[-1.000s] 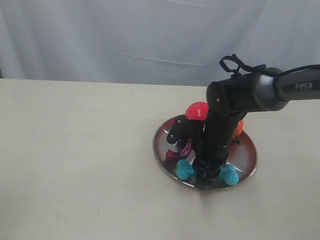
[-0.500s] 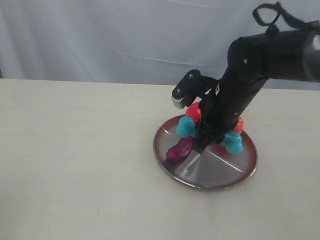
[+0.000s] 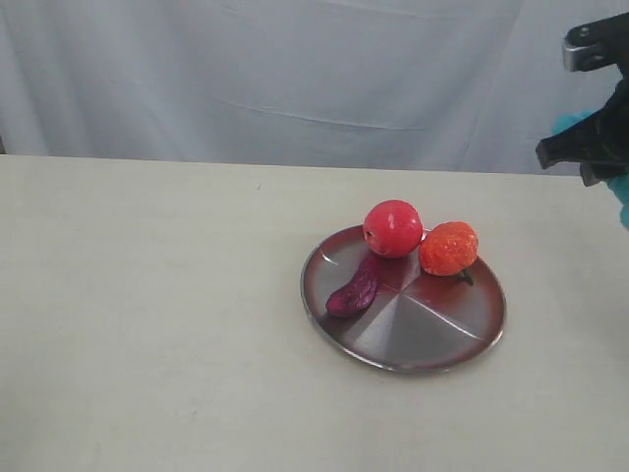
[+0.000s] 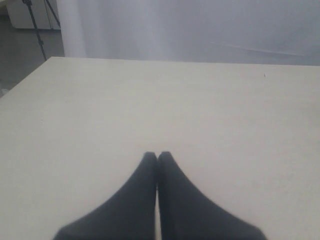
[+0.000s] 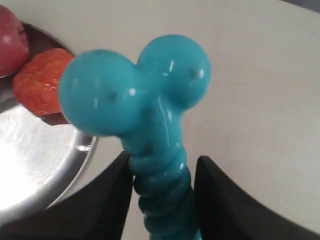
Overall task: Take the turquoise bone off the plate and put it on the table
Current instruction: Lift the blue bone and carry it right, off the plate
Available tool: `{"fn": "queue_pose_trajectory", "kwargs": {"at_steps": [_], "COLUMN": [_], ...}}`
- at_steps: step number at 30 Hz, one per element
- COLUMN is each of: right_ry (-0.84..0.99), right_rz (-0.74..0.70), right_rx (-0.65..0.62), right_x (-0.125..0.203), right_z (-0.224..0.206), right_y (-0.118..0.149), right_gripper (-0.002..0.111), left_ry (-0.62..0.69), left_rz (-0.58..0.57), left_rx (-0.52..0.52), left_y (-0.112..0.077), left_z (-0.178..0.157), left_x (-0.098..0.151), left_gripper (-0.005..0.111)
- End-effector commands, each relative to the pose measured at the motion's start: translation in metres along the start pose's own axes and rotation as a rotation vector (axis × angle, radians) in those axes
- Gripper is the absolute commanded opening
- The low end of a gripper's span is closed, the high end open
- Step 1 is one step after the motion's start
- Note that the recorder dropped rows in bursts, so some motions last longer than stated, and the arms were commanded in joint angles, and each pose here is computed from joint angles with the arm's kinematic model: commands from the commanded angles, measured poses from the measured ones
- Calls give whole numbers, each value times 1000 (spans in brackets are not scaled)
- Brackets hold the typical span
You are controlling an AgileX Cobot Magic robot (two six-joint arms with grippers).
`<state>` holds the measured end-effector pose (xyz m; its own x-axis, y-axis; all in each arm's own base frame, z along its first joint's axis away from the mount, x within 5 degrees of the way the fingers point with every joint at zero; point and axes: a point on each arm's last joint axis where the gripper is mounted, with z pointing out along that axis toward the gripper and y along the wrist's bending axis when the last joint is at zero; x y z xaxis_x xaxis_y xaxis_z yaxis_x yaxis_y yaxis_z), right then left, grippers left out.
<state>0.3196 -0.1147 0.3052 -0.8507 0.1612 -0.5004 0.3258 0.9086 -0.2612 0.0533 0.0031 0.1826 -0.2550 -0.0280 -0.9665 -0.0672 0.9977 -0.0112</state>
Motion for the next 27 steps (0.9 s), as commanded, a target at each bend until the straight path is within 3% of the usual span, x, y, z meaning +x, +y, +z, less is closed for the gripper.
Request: {"fn": "queue_pose_trajectory", "kwargs": {"at_steps": [1,17,27], "right_ry": [57,232,277], "right_rz": [60,70,59], "right_rx": [25,-38,-45], "right_x": [3,26,35], "right_z": [27,156,176], "right_y": [-9,30,36], "right_gripper": [0,0,0], "left_ry": [-4,-4,-4], "left_rz": [-11,-11,-11], "left_rx": [-2,-2,-2], "left_y": [0,0,0], "left_z": [0,0,0], "left_x": [0,0,0], "left_gripper": [0,0,0]}}
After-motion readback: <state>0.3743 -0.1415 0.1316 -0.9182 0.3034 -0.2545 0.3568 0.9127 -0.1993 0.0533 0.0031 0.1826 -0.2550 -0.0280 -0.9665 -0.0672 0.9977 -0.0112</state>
